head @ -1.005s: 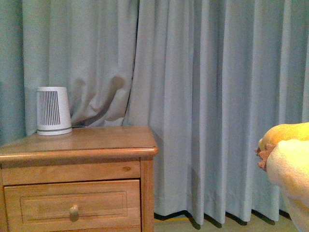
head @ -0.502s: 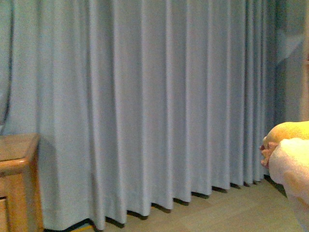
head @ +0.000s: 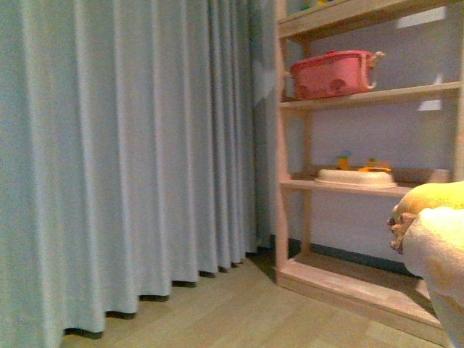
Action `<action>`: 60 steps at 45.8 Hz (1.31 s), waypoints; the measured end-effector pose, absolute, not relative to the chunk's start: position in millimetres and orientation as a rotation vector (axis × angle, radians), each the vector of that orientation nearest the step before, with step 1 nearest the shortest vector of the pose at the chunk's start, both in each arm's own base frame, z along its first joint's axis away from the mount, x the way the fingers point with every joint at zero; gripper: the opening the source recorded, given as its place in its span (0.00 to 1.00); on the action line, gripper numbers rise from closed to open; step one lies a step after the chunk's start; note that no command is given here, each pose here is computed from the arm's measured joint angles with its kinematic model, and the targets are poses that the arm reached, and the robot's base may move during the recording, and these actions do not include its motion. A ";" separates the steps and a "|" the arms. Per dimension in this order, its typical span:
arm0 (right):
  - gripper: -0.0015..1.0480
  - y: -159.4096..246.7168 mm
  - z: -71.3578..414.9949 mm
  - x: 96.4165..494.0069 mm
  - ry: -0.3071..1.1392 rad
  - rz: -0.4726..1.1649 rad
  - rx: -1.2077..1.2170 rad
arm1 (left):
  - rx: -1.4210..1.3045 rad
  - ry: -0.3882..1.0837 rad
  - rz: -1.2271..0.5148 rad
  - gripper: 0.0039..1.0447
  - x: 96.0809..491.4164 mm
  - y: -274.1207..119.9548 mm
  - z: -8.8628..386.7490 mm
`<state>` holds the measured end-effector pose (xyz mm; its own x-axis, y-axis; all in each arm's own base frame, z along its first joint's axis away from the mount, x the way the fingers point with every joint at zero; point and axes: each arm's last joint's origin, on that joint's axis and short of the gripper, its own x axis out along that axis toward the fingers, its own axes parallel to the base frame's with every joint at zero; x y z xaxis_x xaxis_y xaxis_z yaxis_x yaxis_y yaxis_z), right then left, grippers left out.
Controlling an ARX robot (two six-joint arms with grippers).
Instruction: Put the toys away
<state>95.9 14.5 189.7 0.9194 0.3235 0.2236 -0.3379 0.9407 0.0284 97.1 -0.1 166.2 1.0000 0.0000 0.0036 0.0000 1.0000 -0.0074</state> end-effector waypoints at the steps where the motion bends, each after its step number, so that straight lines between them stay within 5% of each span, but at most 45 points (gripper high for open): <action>1: 0.08 14.6 189.7 96.0 -0.218 0.341 0.067 | -0.007 -0.004 0.000 0.94 97.1 -0.1 166.2; 60: 0.08 14.6 189.8 95.9 -0.219 0.342 0.067 | -0.007 -0.004 -0.001 0.94 97.1 -0.1 166.2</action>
<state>95.9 14.6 189.8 0.9188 0.3249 0.2242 -0.3393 0.9403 0.0279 97.1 -0.1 166.2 1.0000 -0.0008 0.0036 0.0008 1.0000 -0.0071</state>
